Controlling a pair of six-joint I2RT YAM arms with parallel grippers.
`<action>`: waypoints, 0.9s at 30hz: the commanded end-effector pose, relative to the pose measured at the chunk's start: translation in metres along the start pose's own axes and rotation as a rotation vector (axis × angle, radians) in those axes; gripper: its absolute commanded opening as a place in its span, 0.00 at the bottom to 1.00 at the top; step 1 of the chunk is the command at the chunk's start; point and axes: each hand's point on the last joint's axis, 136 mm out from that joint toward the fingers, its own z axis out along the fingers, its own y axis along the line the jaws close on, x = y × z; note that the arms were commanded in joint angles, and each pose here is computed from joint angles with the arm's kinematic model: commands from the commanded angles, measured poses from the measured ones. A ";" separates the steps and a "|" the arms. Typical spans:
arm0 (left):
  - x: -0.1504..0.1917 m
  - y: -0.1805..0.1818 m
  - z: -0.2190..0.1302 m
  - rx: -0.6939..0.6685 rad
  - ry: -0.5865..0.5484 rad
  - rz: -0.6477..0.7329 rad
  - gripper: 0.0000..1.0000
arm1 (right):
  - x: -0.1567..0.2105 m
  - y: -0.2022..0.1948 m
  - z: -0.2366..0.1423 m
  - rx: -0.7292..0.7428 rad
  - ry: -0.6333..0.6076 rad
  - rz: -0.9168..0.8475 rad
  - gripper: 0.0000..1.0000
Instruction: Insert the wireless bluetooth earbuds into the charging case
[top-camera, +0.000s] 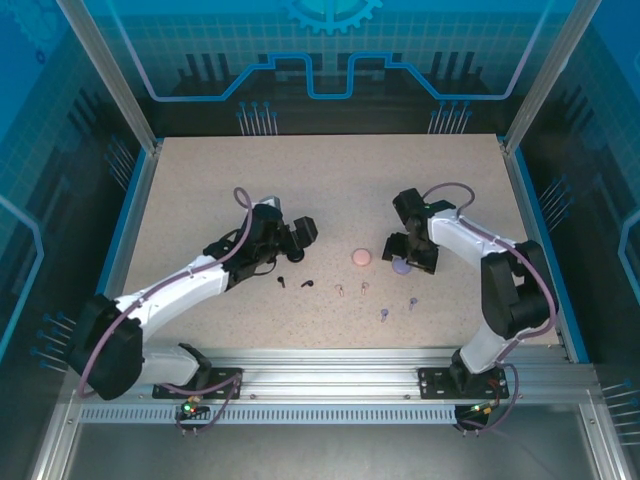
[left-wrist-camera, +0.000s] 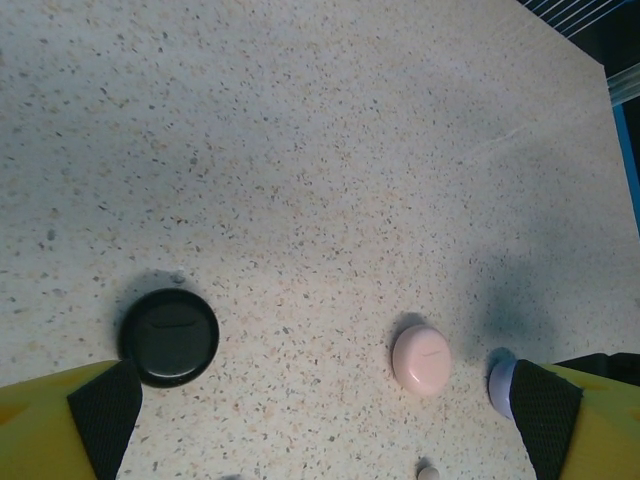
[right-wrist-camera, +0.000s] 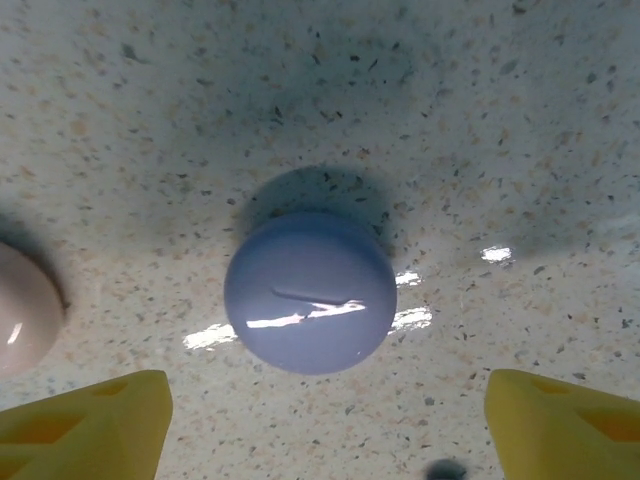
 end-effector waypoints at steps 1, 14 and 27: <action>-0.006 -0.016 0.004 0.030 -0.014 -0.017 0.99 | 0.001 -0.004 0.004 0.053 0.022 0.034 0.80; -0.002 -0.026 0.017 0.052 0.001 -0.002 0.99 | -0.004 0.001 0.018 0.074 0.038 0.076 0.76; 0.002 -0.027 0.022 0.057 0.018 -0.002 0.99 | -0.006 0.005 0.033 0.078 0.052 0.084 0.69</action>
